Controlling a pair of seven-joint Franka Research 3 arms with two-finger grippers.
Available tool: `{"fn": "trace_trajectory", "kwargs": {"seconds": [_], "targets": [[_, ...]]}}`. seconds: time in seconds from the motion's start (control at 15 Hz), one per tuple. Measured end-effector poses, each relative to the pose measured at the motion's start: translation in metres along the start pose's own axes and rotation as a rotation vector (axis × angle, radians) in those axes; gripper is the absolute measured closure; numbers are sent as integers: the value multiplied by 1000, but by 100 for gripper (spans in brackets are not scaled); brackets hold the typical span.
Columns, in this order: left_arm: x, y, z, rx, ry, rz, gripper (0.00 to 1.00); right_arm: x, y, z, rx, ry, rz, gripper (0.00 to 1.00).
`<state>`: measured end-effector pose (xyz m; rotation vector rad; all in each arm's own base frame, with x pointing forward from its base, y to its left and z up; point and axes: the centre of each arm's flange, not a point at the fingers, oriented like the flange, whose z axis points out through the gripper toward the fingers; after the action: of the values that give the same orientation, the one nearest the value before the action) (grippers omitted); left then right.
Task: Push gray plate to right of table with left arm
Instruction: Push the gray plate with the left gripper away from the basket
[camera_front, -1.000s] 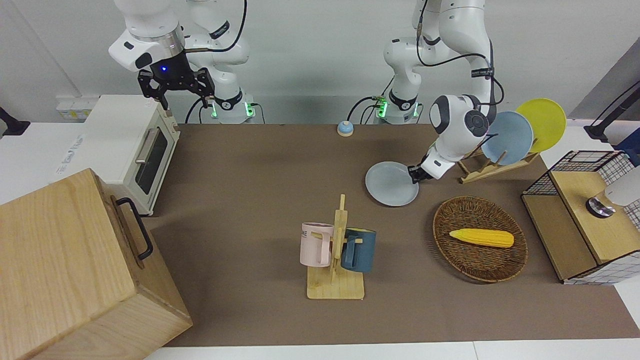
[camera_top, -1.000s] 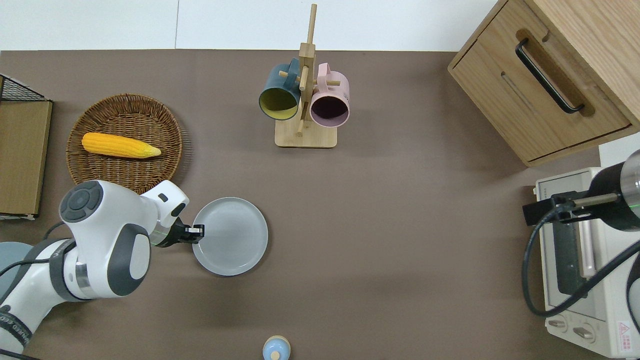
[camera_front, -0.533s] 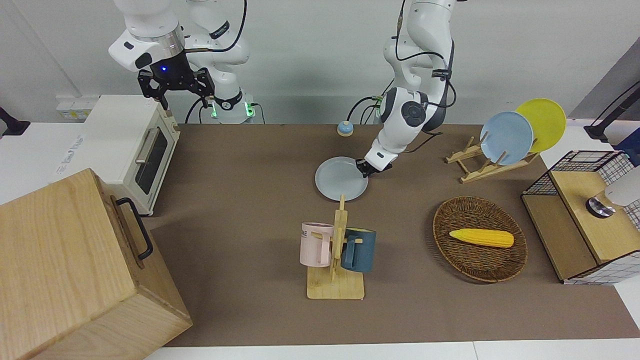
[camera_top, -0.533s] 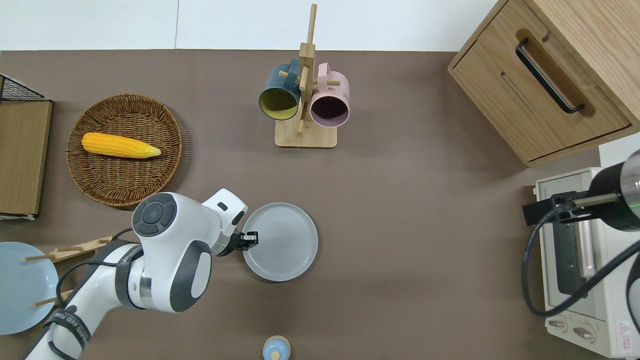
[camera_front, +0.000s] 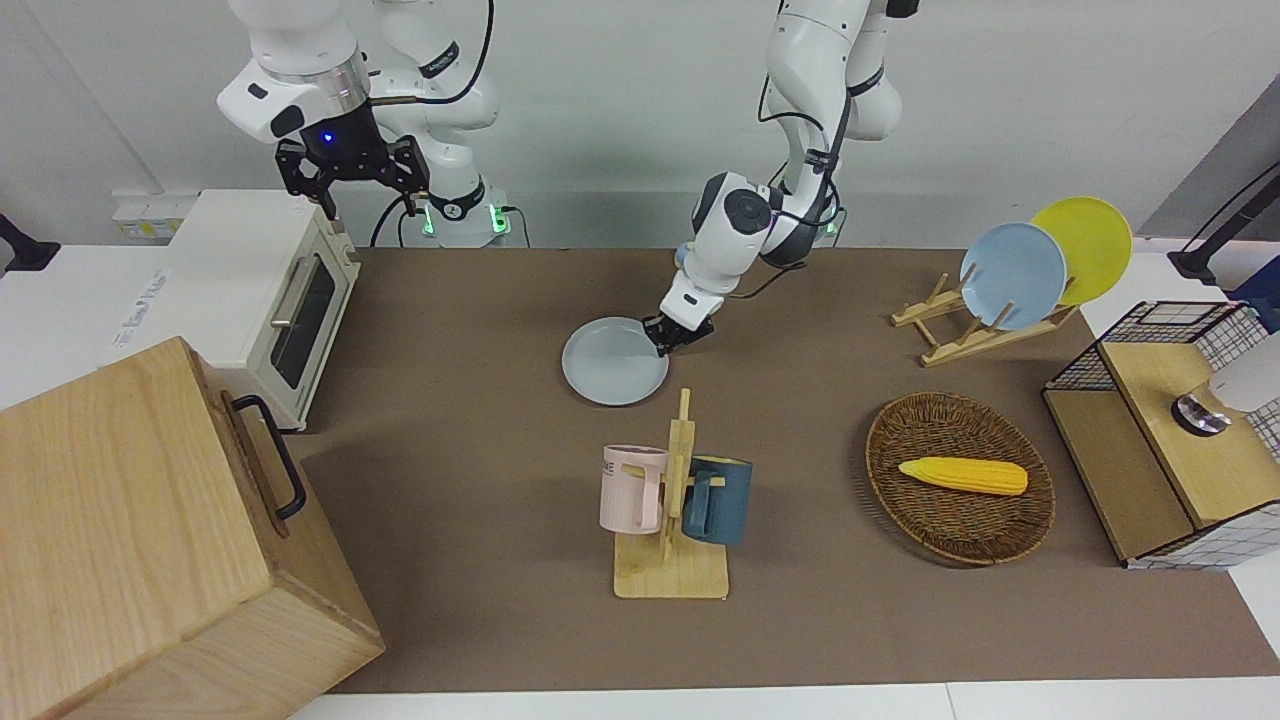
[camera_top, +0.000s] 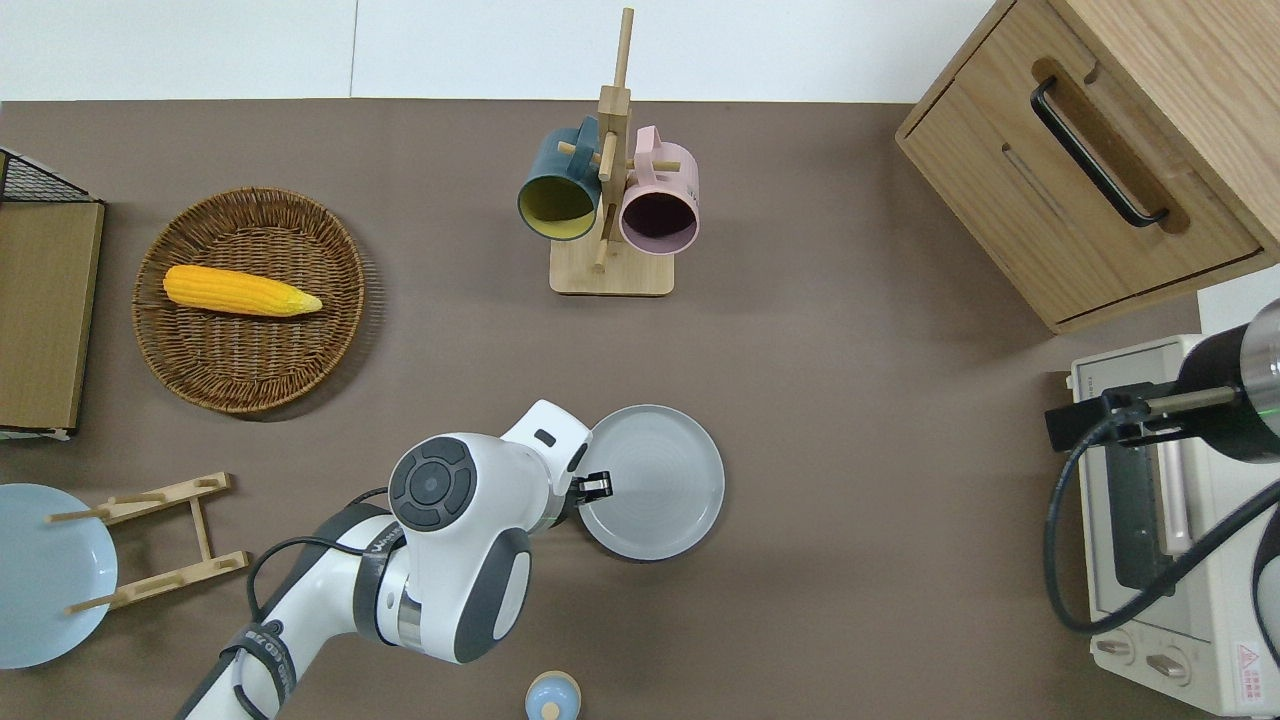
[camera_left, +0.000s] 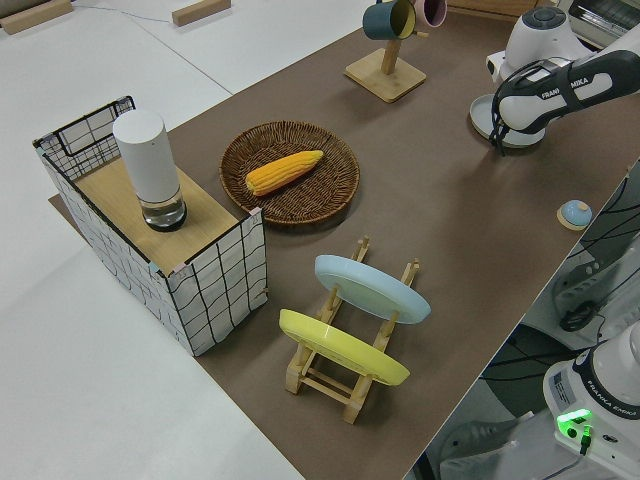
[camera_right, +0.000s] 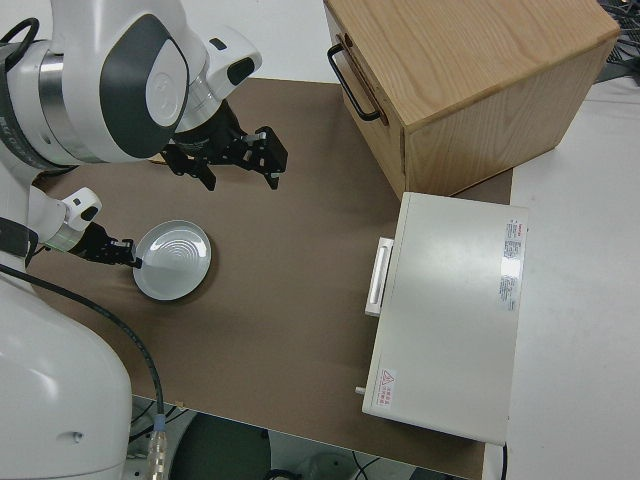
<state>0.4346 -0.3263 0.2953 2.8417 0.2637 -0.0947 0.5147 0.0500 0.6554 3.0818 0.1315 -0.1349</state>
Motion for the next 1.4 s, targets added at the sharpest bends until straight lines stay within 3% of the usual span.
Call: {"fn": "trace_trajectory", "kwargs": {"seconds": [0.2,0.87,1.0,1.4], "targets": [[-12,26,5,-25,-1,-21,97,0,0,0,0,0,0,0],[-30,74,31,-108,34,-18,96,0,0,0,0,0,0,0],[-30,77,34,-112,35,-16,82,0,0,0,0,0,0,0],[-28,82,35,-120,34,-10,24,0,0,0,0,0,0,0]]}}
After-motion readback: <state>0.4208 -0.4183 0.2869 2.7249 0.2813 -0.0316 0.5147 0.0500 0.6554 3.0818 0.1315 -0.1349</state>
